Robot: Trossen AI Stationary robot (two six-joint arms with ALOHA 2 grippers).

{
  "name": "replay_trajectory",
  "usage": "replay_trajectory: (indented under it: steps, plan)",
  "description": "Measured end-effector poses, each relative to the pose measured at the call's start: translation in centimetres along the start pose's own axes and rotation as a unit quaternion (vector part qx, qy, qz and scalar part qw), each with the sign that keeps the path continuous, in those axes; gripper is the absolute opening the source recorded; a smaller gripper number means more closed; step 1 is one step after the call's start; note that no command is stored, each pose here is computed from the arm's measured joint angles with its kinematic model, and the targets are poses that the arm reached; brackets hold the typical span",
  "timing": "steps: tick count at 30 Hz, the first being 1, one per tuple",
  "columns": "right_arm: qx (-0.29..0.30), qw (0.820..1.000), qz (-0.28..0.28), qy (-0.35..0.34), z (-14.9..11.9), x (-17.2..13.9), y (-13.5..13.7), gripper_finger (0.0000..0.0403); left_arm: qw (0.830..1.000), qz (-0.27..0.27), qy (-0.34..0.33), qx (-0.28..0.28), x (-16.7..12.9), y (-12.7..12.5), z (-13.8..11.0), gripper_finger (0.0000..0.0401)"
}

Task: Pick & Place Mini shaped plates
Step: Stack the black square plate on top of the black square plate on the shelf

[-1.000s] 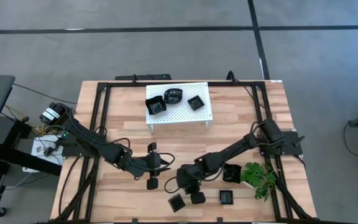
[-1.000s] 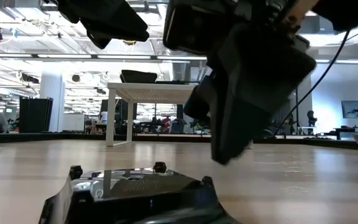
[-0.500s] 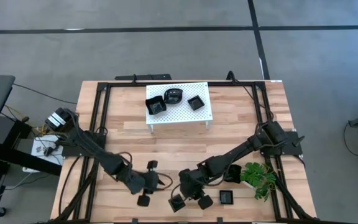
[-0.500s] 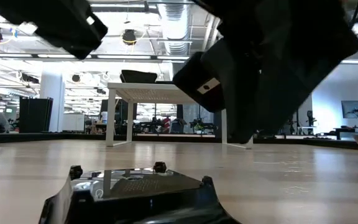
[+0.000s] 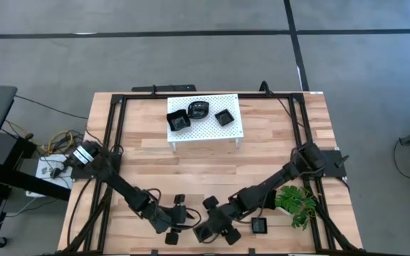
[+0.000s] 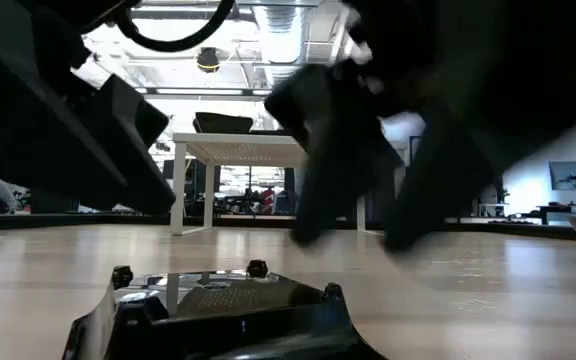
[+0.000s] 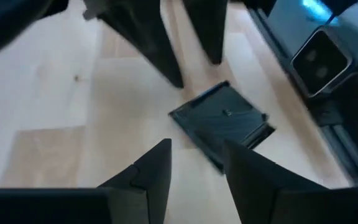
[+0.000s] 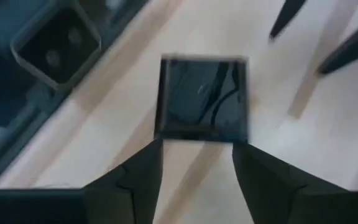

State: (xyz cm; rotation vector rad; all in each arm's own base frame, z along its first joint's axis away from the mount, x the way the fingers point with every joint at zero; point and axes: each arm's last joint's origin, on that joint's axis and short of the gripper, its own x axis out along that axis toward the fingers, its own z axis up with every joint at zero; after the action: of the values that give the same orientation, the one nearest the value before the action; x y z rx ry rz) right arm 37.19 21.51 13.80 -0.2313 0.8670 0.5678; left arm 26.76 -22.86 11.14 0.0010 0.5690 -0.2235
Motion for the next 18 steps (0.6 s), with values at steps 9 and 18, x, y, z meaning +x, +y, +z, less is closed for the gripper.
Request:
replay_trajectory:
  steps: [9, 18]
  plan:
    - [-0.017, 0.999, -0.027, 0.002, -0.6, 1.3, -0.6, 0.0182, 1.0, -0.018, 0.014, -0.02, 0.3, -1.1, -1.4, 0.0148]
    - [-0.016, 0.999, -0.033, -0.011, -0.7, 2.2, -1.0, 0.0172, 1.0, 0.002, 0.012, -0.023, 2.0, -1.1, -2.2, 0.0148]
